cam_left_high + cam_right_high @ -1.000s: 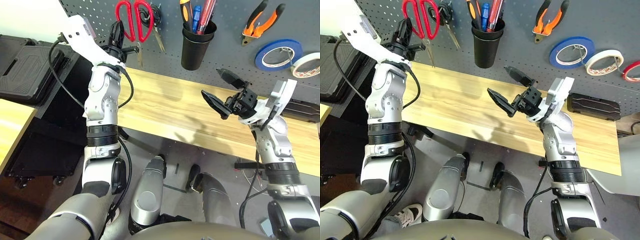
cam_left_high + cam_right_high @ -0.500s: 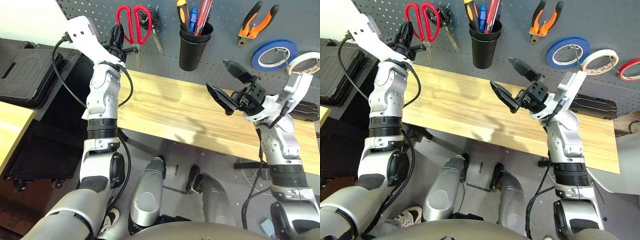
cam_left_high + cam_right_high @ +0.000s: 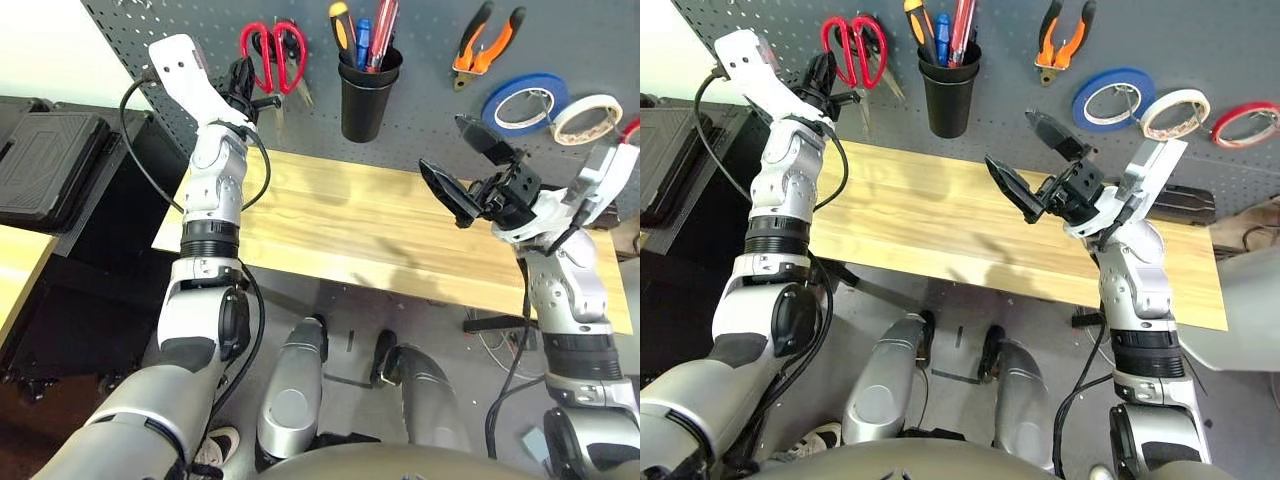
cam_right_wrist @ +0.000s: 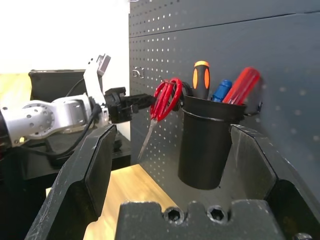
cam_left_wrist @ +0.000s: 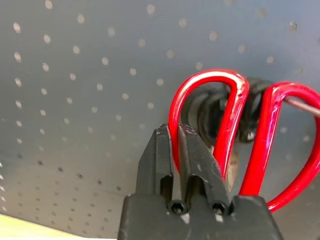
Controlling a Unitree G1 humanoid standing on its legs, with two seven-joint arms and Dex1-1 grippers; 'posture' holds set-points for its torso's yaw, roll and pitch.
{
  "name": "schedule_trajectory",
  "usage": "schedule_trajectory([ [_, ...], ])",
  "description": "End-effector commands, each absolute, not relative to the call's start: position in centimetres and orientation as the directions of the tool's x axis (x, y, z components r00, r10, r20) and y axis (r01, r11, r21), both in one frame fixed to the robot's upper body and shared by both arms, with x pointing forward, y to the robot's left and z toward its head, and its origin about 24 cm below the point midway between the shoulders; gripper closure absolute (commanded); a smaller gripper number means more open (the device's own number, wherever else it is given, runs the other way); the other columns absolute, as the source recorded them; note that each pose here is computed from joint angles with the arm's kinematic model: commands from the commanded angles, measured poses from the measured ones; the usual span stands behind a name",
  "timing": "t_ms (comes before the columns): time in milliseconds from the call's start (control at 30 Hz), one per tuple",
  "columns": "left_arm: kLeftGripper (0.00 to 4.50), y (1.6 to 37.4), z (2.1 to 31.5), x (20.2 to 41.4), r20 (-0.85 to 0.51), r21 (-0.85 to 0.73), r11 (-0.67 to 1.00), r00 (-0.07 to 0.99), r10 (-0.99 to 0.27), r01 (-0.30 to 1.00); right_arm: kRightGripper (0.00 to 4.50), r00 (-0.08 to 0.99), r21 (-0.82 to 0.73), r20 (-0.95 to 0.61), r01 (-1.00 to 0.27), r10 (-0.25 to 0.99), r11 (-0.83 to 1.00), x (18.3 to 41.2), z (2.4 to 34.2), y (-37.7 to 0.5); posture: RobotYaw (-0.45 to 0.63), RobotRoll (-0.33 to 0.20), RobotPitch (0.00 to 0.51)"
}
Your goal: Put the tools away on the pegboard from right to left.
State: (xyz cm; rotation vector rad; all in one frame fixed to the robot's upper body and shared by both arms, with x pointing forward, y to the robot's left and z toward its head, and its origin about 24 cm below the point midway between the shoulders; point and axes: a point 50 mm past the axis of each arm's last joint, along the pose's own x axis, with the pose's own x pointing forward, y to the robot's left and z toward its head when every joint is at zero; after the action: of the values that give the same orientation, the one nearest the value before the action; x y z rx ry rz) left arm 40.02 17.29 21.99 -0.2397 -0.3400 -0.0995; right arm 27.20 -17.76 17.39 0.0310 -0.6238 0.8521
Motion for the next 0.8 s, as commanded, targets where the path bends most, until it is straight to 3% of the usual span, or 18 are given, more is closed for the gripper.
schedule_trajectory([
  [33,3.19,17.3,21.2,40.4,0.31,-0.178,0.976,0.949,-0.063,0.123,0.0,0.486,-0.233,0.532,-0.703,0.693,0.672,26.8,17.6,-17.6,0.18,0.0,0.216],
  [300,0.07,18.1,18.8,39.0,0.283,-0.064,0.99,0.954,-0.104,0.126,0.0,0.544,-0.201,0.524,-0.669,0.655,0.716,27.0,16.6,-17.3,0.19,0.0,0.222],
  [500,0.02,19.7,16.5,36.2,0.251,0.008,0.988,0.956,-0.153,0.156,0.0,0.664,-0.153,0.475,-0.583,0.577,0.798,27.2,14.6,-17.7,0.2,0.0,0.223],
  [700,0.02,21.7,14.4,33.4,0.209,0.06,0.991,0.969,-0.128,0.118,0.0,0.816,-0.122,0.413,-0.391,0.404,0.912,27.6,11.7,-19.4,0.2,0.0,0.218],
  [800,0.02,22.6,13.4,32.3,0.2,0.078,0.992,0.973,-0.114,0.1,0.0,0.886,-0.104,0.392,-0.223,0.246,0.969,28.0,10.6,-20.8,0.19,0.0,0.217],
])
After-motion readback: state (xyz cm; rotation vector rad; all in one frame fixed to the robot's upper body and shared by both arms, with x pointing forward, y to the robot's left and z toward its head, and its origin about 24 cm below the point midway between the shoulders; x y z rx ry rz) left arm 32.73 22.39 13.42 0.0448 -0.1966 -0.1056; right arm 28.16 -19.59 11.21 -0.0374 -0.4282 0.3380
